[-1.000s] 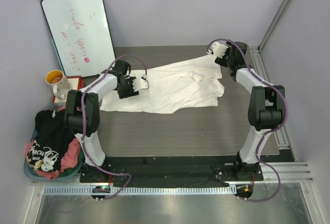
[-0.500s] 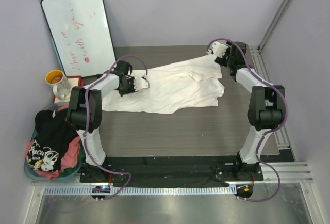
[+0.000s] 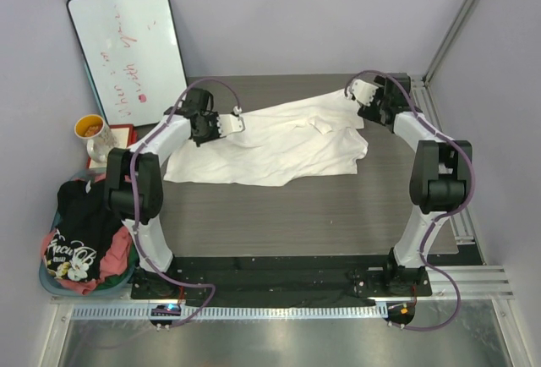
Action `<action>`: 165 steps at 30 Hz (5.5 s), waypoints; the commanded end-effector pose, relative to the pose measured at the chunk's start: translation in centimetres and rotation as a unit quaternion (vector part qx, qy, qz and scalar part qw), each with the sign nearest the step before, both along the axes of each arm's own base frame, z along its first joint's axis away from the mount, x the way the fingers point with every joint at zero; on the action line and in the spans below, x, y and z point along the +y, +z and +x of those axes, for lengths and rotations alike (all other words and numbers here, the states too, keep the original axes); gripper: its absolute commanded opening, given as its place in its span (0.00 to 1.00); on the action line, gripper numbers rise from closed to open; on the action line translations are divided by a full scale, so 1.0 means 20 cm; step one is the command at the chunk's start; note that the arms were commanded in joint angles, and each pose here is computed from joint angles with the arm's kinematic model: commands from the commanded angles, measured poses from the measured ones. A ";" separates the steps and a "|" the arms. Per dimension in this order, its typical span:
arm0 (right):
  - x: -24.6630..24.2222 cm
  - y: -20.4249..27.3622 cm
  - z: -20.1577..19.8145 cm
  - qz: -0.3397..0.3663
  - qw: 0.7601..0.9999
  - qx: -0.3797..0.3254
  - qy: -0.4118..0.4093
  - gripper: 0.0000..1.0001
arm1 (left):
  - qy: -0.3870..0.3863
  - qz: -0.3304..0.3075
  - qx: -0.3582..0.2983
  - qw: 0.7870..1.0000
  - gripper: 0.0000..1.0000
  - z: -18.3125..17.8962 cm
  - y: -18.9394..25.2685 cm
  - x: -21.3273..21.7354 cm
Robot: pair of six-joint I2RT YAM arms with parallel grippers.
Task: Fold and stack the t-shirts
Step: Flatten out the tshirt
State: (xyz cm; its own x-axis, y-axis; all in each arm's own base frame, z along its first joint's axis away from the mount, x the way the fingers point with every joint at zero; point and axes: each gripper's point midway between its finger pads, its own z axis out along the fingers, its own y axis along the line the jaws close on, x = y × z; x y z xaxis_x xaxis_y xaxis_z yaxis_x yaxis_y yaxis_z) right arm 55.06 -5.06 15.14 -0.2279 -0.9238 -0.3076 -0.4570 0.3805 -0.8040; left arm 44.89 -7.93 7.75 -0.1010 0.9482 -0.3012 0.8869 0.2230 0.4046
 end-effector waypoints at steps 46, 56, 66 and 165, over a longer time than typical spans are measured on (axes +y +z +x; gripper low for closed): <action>0.38 -0.58 -0.01 -0.033 0.967 0.130 0.218 0.01 | 0.021 -0.006 -0.058 0.998 0.00 0.06 0.27 0.00; 0.22 0.03 0.27 -0.065 0.990 -0.057 0.113 0.01 | 0.100 -0.020 -0.218 0.971 0.00 0.33 0.63 0.06; -0.13 1.19 0.40 -0.092 0.926 -0.365 -0.042 0.01 | 0.136 -0.046 -0.485 0.863 0.00 0.57 1.60 0.07; -0.03 0.03 -1.63 -0.102 0.900 0.323 0.276 0.01 | -0.382 -0.010 0.067 0.922 0.01 -1.13 0.10 -0.02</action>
